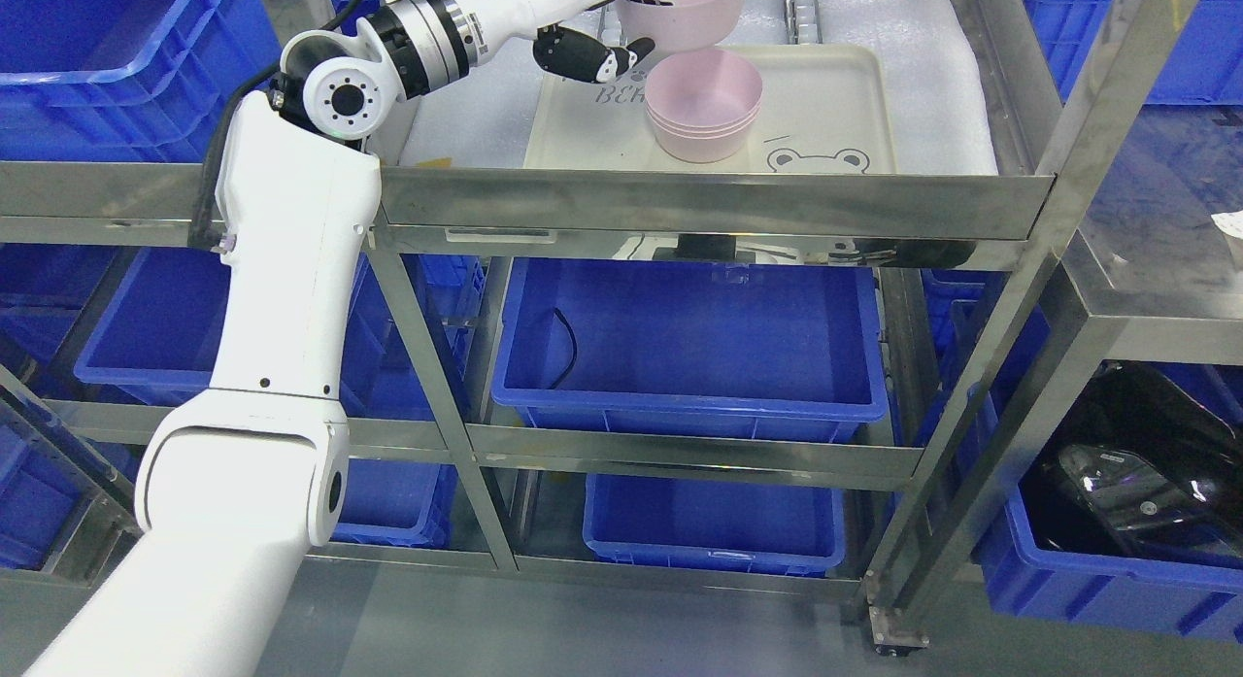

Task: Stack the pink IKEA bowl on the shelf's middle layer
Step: 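Raise the left hand and lower the bowl onto the stacked pink bowl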

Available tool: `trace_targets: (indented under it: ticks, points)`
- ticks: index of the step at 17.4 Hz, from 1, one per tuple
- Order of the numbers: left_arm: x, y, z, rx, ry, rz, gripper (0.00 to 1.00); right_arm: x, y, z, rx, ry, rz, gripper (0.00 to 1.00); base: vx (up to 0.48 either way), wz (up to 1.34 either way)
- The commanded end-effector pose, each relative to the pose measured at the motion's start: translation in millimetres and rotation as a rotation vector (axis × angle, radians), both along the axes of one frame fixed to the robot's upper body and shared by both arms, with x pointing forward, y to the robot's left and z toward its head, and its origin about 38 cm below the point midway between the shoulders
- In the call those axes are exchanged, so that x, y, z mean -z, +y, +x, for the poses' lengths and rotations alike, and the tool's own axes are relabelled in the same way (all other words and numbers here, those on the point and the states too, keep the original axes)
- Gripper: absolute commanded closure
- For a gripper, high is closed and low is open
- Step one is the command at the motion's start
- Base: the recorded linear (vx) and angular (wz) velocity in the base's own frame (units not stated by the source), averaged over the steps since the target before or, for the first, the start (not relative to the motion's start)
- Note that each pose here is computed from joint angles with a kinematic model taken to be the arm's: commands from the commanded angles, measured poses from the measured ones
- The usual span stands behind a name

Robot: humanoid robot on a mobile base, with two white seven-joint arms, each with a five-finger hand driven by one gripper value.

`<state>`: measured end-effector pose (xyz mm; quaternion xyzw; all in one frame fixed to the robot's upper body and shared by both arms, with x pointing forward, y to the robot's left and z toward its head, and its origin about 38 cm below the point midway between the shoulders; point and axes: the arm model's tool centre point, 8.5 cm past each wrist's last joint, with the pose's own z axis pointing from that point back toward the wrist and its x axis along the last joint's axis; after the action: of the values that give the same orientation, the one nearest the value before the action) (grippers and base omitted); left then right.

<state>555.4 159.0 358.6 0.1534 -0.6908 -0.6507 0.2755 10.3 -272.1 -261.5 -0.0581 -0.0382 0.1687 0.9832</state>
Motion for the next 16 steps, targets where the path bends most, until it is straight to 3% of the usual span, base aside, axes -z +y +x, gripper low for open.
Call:
trace_targets:
  ticks: [1,7,11,16]
  points:
    - [71.9,-19.6,25.3,-0.013,0.257,0.084,0.96,-0.7,-10.1,-3.9,0.0,-0.002,-0.015,0.0,0.0,0.0]
    - [60.6,-22.4,34.2,-0.08,0.224,0.199,0.96,-0.7,-10.1,-3.9,0.0,-0.002,-0.015,0.0,0.0,0.0]
    - [62.7,-38.6,31.0,-0.05,0.21,0.248,0.95,-0.7,-10.1,-3.9,0.0,-0.002,-0.015,0.0,0.0,0.0]
    - [35.7,-51.4,32.8,-0.039,0.154,0.262,0.95,-0.7,-10.1,-3.9,-0.002,-0.002,-0.015,0.0,0.0,0.0]
